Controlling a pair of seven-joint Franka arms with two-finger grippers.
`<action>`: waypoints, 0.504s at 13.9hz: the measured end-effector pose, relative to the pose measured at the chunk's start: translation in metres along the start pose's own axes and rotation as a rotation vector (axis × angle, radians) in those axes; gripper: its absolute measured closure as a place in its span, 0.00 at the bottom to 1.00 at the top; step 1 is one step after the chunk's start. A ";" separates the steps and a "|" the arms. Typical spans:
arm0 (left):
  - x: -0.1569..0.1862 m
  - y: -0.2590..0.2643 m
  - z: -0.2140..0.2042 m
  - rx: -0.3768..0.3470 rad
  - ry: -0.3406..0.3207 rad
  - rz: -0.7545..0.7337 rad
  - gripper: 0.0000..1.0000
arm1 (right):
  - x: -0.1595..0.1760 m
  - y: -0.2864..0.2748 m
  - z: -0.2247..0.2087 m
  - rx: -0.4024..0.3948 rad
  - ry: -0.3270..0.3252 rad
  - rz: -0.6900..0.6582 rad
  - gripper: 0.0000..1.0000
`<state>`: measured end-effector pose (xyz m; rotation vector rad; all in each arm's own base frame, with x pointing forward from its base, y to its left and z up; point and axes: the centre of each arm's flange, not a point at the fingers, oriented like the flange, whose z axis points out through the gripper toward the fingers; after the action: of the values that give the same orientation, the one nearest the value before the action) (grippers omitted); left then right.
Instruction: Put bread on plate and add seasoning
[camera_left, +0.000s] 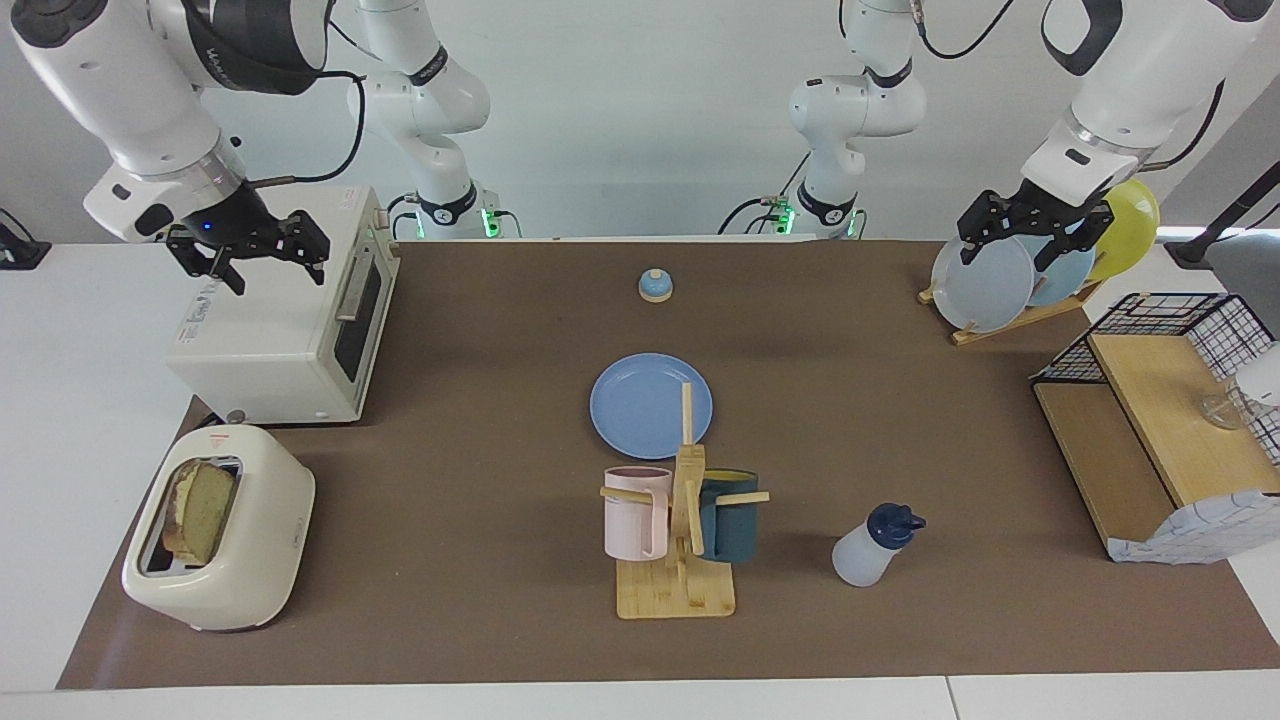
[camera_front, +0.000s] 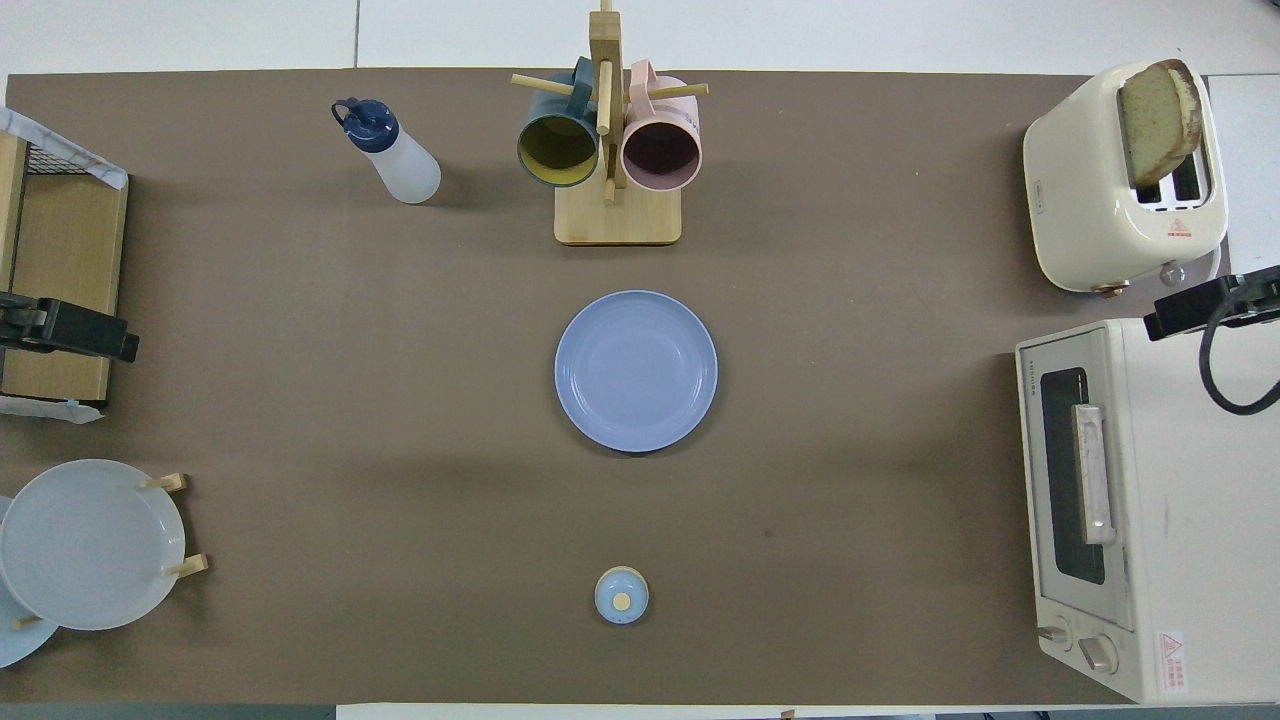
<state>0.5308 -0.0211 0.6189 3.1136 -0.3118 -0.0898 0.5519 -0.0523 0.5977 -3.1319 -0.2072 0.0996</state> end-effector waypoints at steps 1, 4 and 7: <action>0.000 -0.001 0.000 0.000 0.000 -0.001 0.00 | 0.005 0.002 -0.003 -0.015 0.039 0.000 0.00; -0.001 -0.001 0.002 -0.002 -0.008 -0.002 0.00 | 0.022 0.008 -0.005 -0.061 0.176 0.000 0.00; -0.004 0.009 0.014 -0.002 -0.016 0.018 0.00 | 0.038 -0.008 -0.005 -0.111 0.235 -0.043 0.00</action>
<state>0.5241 -0.0293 0.6051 3.1087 -0.3402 -0.1150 0.5887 -0.0391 0.6001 -3.2086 -0.2872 -0.2887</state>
